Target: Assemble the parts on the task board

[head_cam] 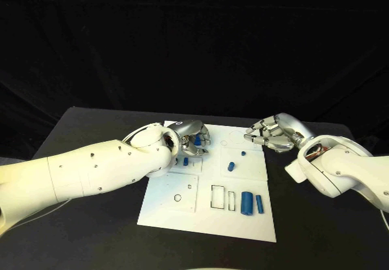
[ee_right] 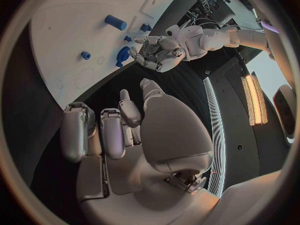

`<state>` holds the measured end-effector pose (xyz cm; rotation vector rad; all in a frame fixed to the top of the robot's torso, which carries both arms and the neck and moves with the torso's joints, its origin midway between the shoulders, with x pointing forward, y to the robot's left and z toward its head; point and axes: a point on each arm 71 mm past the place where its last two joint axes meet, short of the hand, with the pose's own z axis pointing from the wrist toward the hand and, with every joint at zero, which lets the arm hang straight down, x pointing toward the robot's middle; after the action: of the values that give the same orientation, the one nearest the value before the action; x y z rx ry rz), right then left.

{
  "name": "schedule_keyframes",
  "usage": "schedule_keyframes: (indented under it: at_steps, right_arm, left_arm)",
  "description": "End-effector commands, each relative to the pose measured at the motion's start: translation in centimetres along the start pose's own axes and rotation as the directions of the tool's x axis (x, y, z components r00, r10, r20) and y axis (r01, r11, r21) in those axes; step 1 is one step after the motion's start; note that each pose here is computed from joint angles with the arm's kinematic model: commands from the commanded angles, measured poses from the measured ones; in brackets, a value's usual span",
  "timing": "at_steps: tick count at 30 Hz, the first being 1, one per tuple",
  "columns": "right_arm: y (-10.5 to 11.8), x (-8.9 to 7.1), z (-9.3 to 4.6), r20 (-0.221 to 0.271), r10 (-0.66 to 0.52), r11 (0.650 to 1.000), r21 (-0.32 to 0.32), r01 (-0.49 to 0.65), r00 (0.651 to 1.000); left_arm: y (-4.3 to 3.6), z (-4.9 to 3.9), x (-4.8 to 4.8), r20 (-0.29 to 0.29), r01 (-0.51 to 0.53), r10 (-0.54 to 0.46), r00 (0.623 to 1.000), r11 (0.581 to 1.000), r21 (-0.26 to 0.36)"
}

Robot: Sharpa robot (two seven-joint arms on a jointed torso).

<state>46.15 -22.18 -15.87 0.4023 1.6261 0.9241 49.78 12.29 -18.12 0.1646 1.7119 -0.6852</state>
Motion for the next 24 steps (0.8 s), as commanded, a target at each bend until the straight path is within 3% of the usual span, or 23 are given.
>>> schedule_keyframes:
  at_steps: [1, 15, 24]
  right_arm:
    - [0.1, 0.12, -0.01, -0.006, -0.001, 1.0, -0.012, 0.001, 1.0]
    - [0.13, 0.15, -0.04, -0.006, -0.001, 1.0, -0.012, 0.0, 1.0]
    - [0.13, 0.15, -0.04, -0.006, -0.001, 1.0, -0.013, 0.0, 1.0]
  left_arm:
    - [-0.03, 0.32, 0.4, -0.028, -0.08, 0.08, 0.996, 0.997, 0.01]
    - [0.65, 1.03, 1.2, -0.113, -0.126, 0.12, 0.986, 0.991, -0.048]
    - [0.72, 1.1, 1.31, -0.131, -0.134, 0.126, 0.983, 0.989, -0.059]
